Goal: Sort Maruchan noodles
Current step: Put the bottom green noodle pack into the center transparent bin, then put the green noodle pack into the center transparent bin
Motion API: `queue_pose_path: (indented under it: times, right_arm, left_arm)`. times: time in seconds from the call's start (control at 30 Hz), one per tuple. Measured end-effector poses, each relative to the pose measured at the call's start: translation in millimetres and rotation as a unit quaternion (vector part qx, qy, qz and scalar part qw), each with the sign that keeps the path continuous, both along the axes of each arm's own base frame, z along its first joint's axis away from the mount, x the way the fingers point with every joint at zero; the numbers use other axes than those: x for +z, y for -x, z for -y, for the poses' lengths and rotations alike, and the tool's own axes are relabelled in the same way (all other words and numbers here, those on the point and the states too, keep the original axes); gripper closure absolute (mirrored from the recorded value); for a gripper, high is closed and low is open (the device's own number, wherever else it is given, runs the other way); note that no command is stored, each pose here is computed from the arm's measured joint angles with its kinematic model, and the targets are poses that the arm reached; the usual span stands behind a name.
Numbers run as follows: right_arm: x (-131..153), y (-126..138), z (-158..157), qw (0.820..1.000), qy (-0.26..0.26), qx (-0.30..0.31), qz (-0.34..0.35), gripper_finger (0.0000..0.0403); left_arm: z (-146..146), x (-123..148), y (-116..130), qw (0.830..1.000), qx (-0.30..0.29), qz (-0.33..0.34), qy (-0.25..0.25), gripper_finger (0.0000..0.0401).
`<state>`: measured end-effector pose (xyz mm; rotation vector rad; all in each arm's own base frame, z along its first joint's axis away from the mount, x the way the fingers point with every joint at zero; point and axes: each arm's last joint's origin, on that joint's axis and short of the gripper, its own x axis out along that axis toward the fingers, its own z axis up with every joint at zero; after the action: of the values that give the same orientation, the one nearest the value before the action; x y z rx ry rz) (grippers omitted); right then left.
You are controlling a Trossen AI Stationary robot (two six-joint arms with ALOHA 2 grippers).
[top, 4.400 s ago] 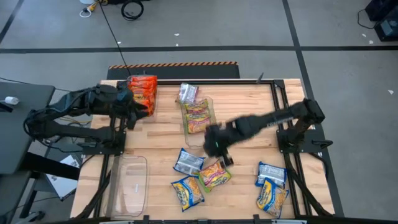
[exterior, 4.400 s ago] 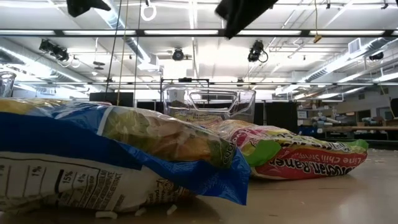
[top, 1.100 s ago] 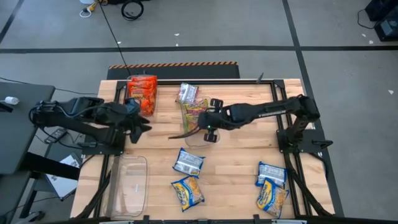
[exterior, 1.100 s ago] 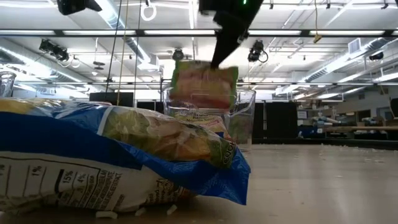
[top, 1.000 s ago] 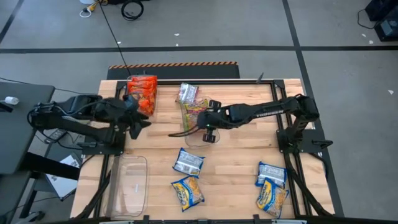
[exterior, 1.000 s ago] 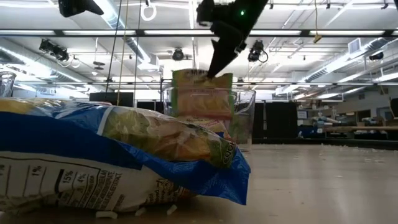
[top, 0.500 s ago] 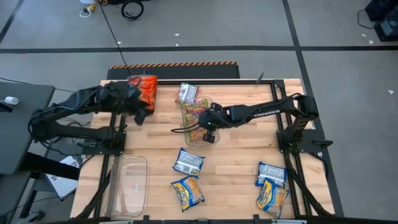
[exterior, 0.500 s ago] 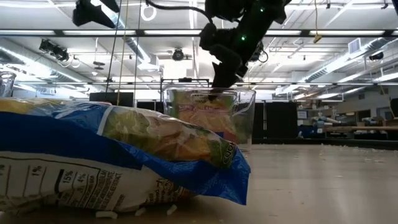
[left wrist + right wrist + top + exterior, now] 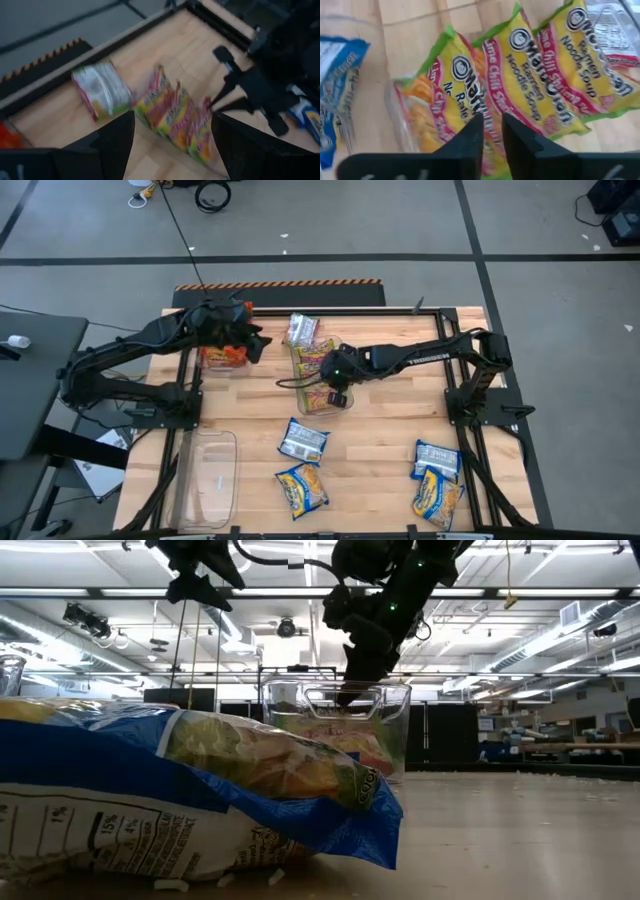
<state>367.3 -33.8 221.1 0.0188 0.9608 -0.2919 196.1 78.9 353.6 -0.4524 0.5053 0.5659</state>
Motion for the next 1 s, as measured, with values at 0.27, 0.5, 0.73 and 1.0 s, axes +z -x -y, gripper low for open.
queue_pose_path:
  times: [0.27,0.5,0.73,1.0]
  right_arm:
    - [59.8,10.6,49.4,0.995,0.082,0.049,0.038,0.0256]
    - [60.2,22.3,167.6,0.99,0.128,0.005,0.055,0.0227]
    - [33.4,4.9,242.0,0.999,0.001,0.007,0.038,0.0215]
    - [8.9,-25.0,264.7,0.955,-0.273,-0.115,0.024,0.0217]
  left_arm:
    - [-29.9,0.8,17.3,0.998,0.059,-0.002,-0.001,0.0133]
    - [-41.4,0.6,15.8,0.995,0.092,0.022,0.014,0.0133]
    - [-41.5,4.3,22.8,0.991,0.117,0.047,0.038,0.0133]
    - [-29.7,8.6,38.5,0.989,0.125,0.051,0.067,0.0133]
